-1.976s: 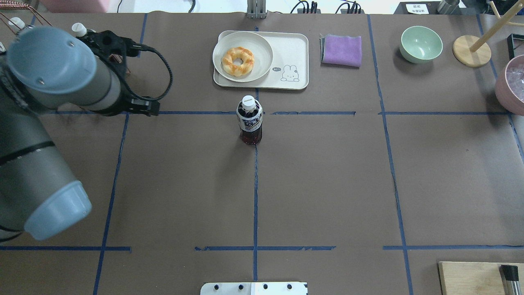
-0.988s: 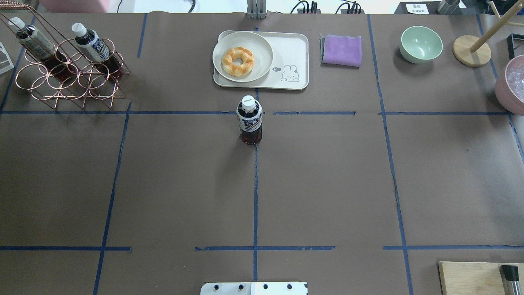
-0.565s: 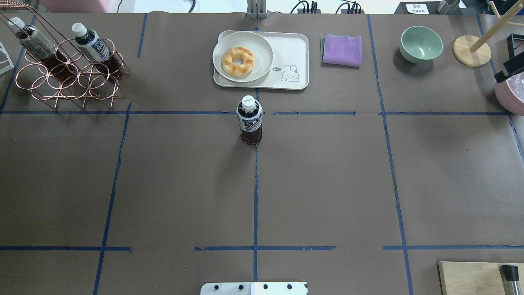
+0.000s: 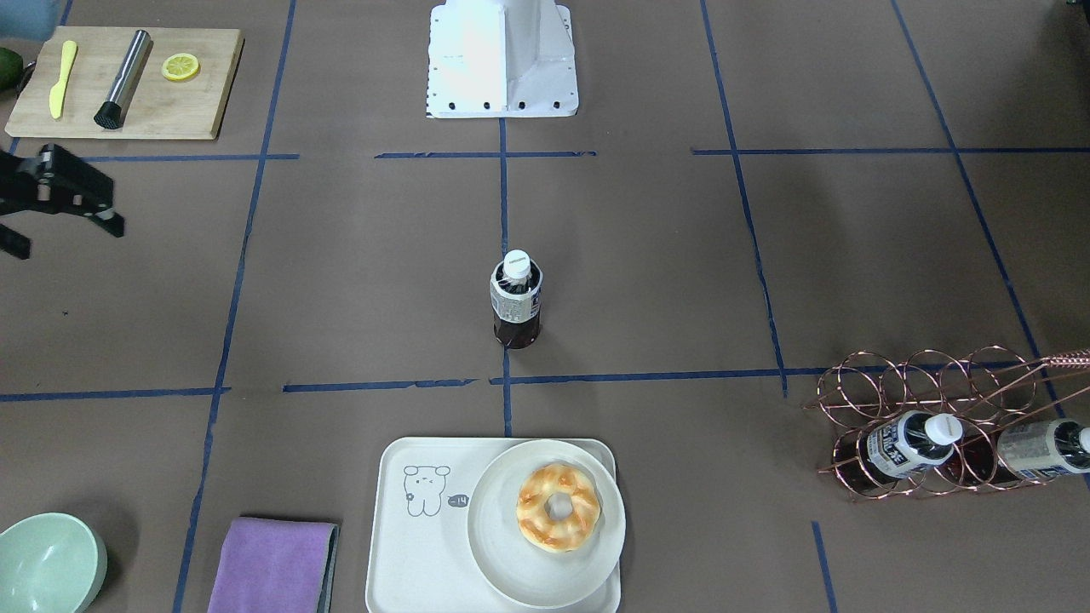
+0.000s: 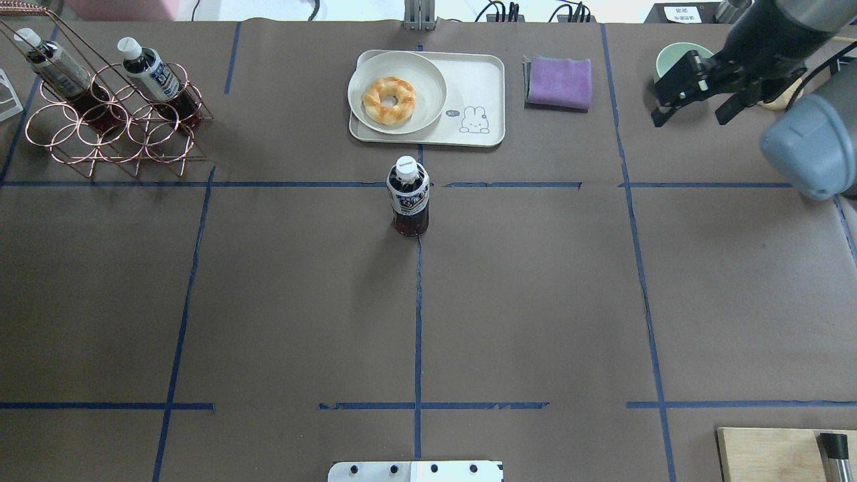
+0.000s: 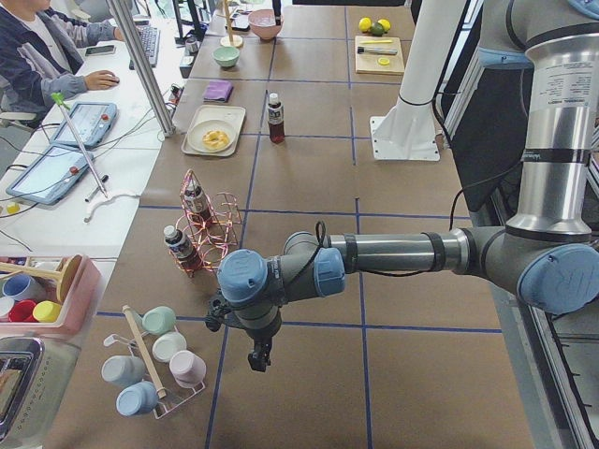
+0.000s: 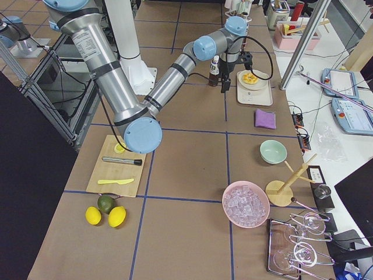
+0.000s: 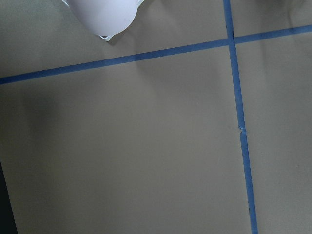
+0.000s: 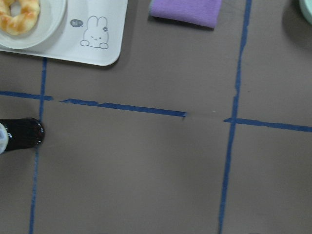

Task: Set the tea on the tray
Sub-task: 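Reach the right gripper over the tea bottle at the table center, then lower the right gripper around the bottle and close on it, then lift the bottle and lower it onto the tray beside the donut plate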

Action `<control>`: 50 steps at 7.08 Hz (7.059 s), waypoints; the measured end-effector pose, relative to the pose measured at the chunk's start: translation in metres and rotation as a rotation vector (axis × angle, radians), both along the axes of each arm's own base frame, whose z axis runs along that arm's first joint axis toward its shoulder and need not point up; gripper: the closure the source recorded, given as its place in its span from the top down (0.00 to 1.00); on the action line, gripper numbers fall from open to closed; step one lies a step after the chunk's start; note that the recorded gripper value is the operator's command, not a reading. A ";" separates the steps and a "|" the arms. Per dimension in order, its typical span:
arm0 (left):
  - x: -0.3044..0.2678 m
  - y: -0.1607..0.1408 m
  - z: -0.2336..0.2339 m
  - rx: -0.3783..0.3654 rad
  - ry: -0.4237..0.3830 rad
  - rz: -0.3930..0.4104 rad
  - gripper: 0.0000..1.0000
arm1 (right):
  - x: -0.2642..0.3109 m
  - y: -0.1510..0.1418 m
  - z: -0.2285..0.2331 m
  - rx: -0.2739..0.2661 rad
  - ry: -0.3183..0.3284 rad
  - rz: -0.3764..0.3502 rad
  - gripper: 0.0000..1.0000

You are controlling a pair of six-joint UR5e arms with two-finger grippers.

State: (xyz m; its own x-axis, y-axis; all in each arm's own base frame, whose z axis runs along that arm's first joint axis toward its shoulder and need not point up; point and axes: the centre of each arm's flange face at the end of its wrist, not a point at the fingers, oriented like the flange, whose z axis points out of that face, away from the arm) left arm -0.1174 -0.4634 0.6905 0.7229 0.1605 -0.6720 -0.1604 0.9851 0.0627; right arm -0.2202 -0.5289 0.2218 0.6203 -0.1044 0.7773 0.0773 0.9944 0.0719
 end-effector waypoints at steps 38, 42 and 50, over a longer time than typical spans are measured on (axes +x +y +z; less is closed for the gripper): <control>0.001 -0.003 -0.002 0.004 0.001 -0.001 1.00 | -0.194 -0.158 -0.178 0.054 0.127 0.160 0.00; 0.000 -0.004 -0.003 0.006 0.001 -0.001 1.00 | -0.198 -0.215 -0.114 0.040 0.133 0.156 0.00; 0.000 -0.009 -0.009 0.019 0.000 0.000 1.00 | -0.205 -0.215 -0.073 0.054 0.121 0.157 0.99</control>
